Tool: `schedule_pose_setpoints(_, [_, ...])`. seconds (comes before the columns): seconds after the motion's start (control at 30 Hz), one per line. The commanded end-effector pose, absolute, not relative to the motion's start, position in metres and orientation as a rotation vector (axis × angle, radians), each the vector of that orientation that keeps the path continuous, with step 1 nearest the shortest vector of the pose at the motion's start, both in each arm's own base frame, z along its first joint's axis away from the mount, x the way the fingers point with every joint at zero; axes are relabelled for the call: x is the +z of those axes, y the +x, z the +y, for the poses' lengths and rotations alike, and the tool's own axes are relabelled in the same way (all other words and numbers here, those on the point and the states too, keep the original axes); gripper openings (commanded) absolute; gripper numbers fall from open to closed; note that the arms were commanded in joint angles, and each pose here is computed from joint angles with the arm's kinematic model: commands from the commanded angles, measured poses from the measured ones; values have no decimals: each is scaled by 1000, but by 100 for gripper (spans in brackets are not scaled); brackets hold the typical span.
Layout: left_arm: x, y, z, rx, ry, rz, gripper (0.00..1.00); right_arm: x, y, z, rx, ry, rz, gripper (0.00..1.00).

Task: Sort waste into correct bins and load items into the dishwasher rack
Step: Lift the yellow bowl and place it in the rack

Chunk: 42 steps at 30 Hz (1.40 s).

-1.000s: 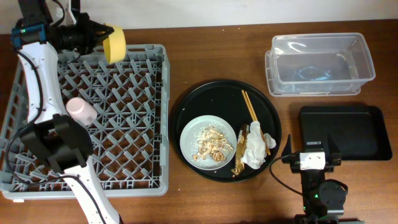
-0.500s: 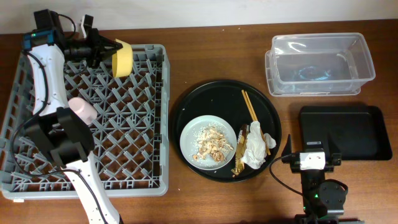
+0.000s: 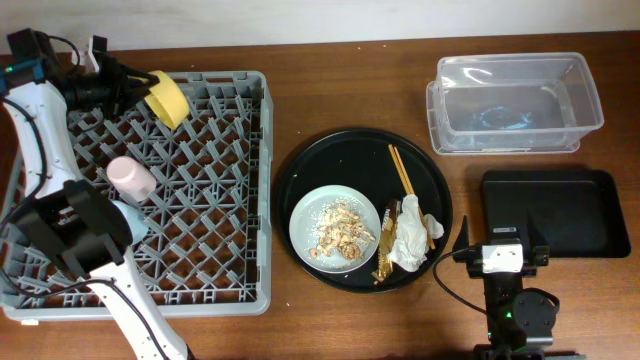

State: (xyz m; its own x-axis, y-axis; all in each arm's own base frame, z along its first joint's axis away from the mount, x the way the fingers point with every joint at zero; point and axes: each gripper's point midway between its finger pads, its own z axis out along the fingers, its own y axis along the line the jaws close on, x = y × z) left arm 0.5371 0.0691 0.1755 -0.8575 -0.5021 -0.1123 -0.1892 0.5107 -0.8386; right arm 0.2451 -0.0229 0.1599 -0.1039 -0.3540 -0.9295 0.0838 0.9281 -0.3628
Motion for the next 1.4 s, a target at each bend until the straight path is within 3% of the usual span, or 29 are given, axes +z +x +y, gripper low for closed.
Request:
schedule_pose_setpoints(0.0, [119, 526, 103, -998, -721, 2587, 12, 157, 245, -24, -379, -205, 1644, 99])
schedule_pose_setpoints(0.23, [112, 497, 171, -878, -911, 2579, 17, 157, 245, -24, -379, -205, 1644, 99])
schedule_pose_setpoints(0.3, [111, 480, 207, -703, -1000, 2602, 27, 157, 245, -24, -379, -205, 1644, 99])
schedule_pose_setpoints(0.37, [129, 473, 229, -602, -1024, 2579, 49, 157, 245, -24, -379, -205, 1644, 99])
schedule_pose_setpoints(0.43, [159, 480, 233, -627, -974, 2503, 49, 157, 245, -24, -379, -205, 1644, 98])
schedule_pose_setpoints(0.5, [188, 487, 226, -666, -907, 2446, 42, 157, 245, -24, -379, -205, 1644, 99])
schedule_pose_setpoints(0.53, [207, 492, 210, -670, -812, 2441, 18, 157, 245, -24, -379, -205, 1644, 99])
schedule_pose_setpoints(0.6, [211, 499, 172, -671, -632, 2505, 6, 157, 245, -24, -379, -205, 1644, 99])
schedule_pose_setpoints(0.87, [197, 513, 21, -638, -208, 2730, 2, 157, 245, -24, -379, -205, 1644, 99])
schedule_pose_setpoints(1.0, [214, 501, -3, -476, -133, 2766, 1, 157, 245, -24, -379, -205, 1644, 99])
schedule_pose_setpoints(1.1, [259, 489, -18, -477, -87, 2681, 20, 157, 245, -24, -379, -205, 1644, 99])
schedule_pose_setpoints(1.13, [271, 484, -23, -476, -68, 2658, 32, 157, 245, -24, -379, -205, 1644, 99])
schedule_pose_setpoints(1.17, [287, 476, -32, -476, -35, 2633, 80, 157, 245, -24, -379, -205, 1644, 99])
schedule_pose_setpoints(1.2, [302, 466, -44, -480, 3, 2613, 99, 157, 245, -24, -379, -205, 1644, 99])
schedule_pose_setpoints(1.37, [292, 411, -115, -545, 203, 2752, 99, 157, 245, -24, -379, -205, 1644, 99])
